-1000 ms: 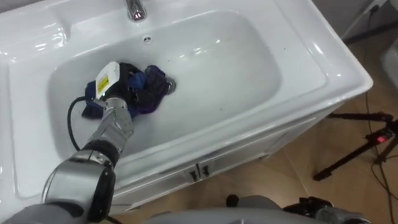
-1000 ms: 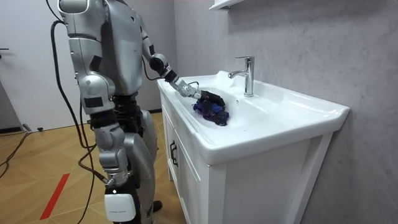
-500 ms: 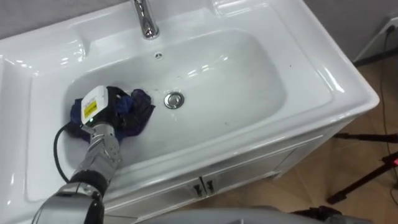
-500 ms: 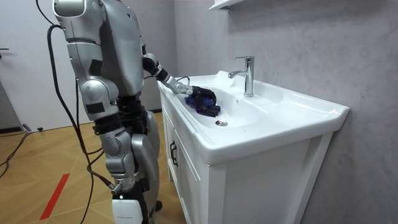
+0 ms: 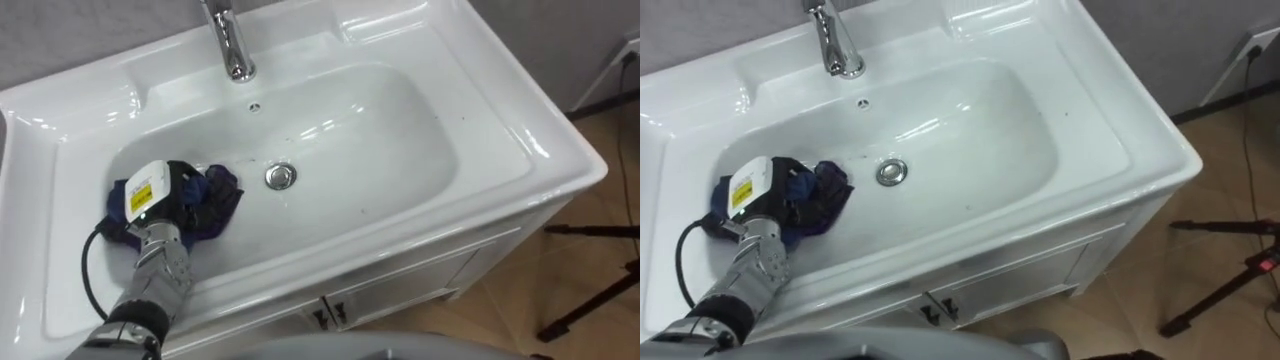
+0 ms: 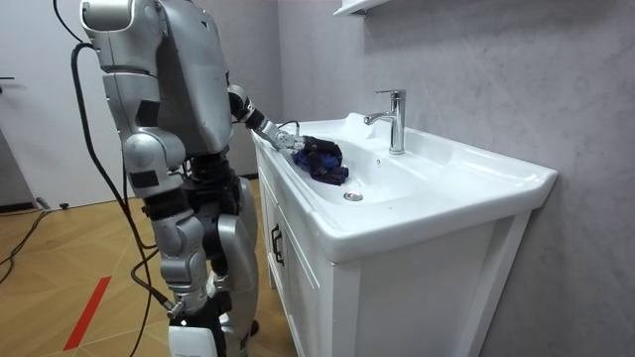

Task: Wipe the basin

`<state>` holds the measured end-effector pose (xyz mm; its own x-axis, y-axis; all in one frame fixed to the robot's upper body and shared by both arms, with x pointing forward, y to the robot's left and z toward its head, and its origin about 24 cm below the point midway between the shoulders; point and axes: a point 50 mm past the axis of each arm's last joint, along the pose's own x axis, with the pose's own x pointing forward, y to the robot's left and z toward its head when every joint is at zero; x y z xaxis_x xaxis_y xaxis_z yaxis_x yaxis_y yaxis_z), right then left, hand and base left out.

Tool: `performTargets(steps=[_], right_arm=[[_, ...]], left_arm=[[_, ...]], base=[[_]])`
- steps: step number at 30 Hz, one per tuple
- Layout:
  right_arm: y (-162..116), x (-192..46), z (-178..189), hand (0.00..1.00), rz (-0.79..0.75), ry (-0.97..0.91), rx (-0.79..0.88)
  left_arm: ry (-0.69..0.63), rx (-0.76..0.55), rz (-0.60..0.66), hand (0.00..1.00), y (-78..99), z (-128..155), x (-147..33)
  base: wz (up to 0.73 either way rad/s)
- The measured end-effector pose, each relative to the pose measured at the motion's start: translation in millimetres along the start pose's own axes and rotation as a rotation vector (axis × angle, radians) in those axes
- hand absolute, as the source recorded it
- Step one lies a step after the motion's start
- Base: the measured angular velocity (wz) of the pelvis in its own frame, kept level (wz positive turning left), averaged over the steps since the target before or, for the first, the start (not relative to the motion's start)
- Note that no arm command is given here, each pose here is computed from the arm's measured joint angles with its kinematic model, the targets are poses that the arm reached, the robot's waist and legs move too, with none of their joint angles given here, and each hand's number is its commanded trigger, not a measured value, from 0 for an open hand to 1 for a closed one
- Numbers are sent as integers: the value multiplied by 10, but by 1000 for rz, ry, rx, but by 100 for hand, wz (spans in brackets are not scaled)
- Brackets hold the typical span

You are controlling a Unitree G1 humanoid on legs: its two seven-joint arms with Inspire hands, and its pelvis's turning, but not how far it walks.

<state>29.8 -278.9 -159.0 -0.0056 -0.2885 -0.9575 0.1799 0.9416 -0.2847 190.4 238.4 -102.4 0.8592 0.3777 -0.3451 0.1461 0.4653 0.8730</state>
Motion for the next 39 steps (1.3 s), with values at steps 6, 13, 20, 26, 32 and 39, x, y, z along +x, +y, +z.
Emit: performTargets(steps=[6,13,20,26,32,39], right_arm=[[-2,1,-17,0,0,4,-32],[51,-1,17,0,10,20,-60],[191,-43,350,0,33,-36,-117],[402,-134,756,0,94,-138,-72],[466,-189,936,0,100,-179,-73],[481,-204,985,0,96,-204,-91]], left_arm=[[0,29,3,100,4,15,1],[-8,42,6,100,68,183,139],[27,-15,40,100,279,517,430],[36,-102,83,100,564,839,654],[120,-292,100,100,798,921,781],[193,-496,97,100,895,973,830]], base=[[-2],[1],[-11],[-15],[-12],[-6]])
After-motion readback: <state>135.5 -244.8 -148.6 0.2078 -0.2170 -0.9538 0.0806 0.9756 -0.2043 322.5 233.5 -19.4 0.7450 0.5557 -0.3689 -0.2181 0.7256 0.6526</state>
